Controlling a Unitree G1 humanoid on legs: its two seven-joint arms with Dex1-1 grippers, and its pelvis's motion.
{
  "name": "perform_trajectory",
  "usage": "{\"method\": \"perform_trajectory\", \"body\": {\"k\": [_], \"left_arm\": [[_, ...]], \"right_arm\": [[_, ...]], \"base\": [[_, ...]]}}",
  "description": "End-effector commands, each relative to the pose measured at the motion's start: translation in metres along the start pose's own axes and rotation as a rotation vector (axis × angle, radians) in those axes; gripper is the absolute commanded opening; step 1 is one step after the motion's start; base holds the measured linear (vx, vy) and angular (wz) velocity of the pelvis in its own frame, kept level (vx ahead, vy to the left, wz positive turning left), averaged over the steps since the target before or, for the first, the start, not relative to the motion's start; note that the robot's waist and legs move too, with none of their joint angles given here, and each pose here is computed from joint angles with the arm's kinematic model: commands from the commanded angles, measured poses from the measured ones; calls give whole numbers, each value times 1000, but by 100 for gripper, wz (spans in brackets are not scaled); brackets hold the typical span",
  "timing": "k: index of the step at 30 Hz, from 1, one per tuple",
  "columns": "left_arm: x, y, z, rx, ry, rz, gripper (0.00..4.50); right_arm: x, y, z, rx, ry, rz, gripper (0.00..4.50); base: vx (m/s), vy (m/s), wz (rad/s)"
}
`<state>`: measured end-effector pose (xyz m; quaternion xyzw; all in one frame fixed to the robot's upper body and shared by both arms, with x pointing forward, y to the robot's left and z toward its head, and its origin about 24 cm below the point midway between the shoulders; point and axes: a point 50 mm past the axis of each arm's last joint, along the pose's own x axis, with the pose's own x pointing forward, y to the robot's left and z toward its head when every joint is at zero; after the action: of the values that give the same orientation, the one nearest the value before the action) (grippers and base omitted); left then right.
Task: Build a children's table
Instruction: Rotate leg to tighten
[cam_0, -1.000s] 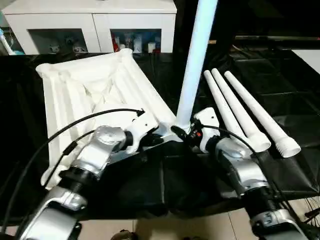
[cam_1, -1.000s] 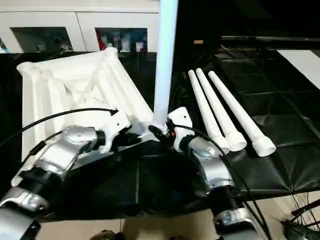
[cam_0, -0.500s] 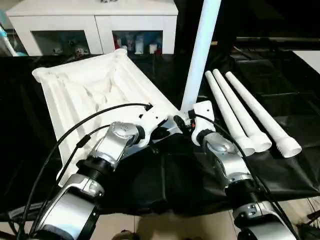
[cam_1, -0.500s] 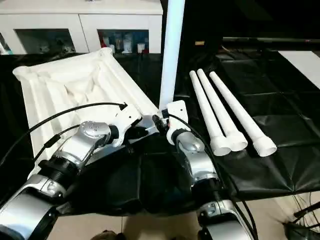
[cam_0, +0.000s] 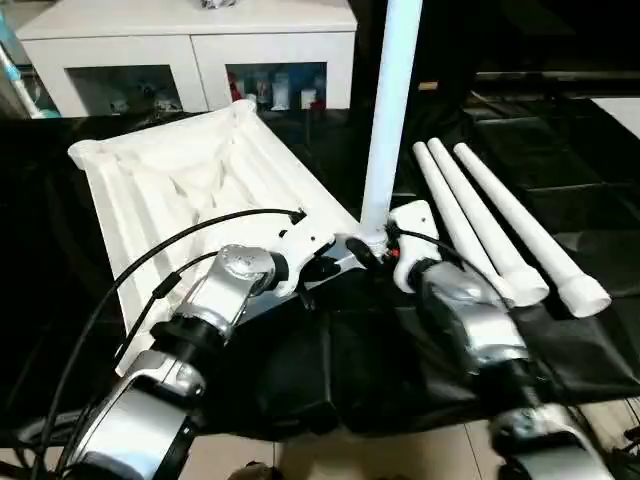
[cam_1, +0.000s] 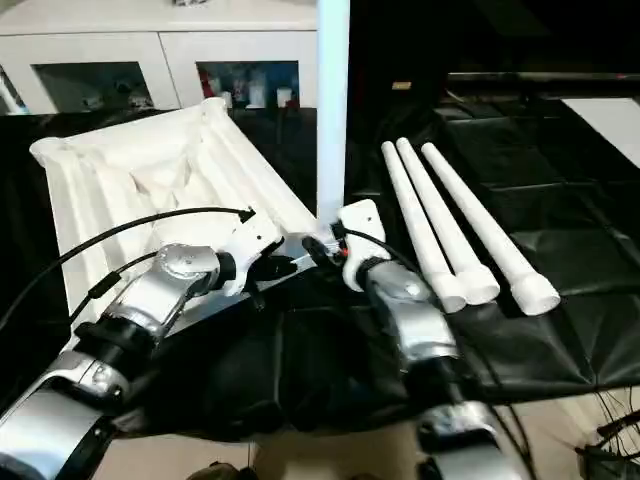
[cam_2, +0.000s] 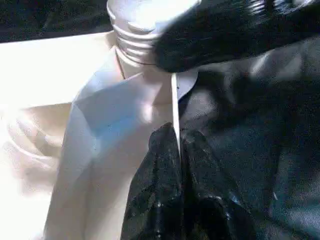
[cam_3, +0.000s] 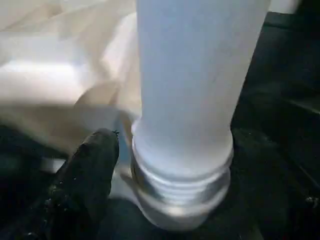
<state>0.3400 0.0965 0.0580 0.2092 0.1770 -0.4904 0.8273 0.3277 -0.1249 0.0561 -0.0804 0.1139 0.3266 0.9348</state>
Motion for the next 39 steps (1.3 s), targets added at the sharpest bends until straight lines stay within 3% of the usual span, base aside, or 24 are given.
{"method": "perform_trajectory", "body": {"k": [1,4,11,19,26,39], "left_arm": [[-2,-5,-7,55,25,-54,0],[-13,-7,-8,103,-23,-122,0],[-29,-3,-10,142,-24,-155,0],[-32,-1,-11,147,-22,-165,0],[-32,-3,-11,141,-25,-176,0],[-30,-3,-10,141,-23,-178,0]], "right_arm": [[-3,14,2,-46,-20,163,366],[-17,8,-3,-93,-2,227,366],[-26,-3,-1,-115,-10,239,366],[-23,-10,2,-116,-30,218,366],[-17,-3,7,-99,-83,260,366],[-7,-3,5,-129,-76,250,366]], "base": [[0,0,0],[0,0,0],[0,0,0],[0,0,0],[0,0,0],[0,0,0]]}}
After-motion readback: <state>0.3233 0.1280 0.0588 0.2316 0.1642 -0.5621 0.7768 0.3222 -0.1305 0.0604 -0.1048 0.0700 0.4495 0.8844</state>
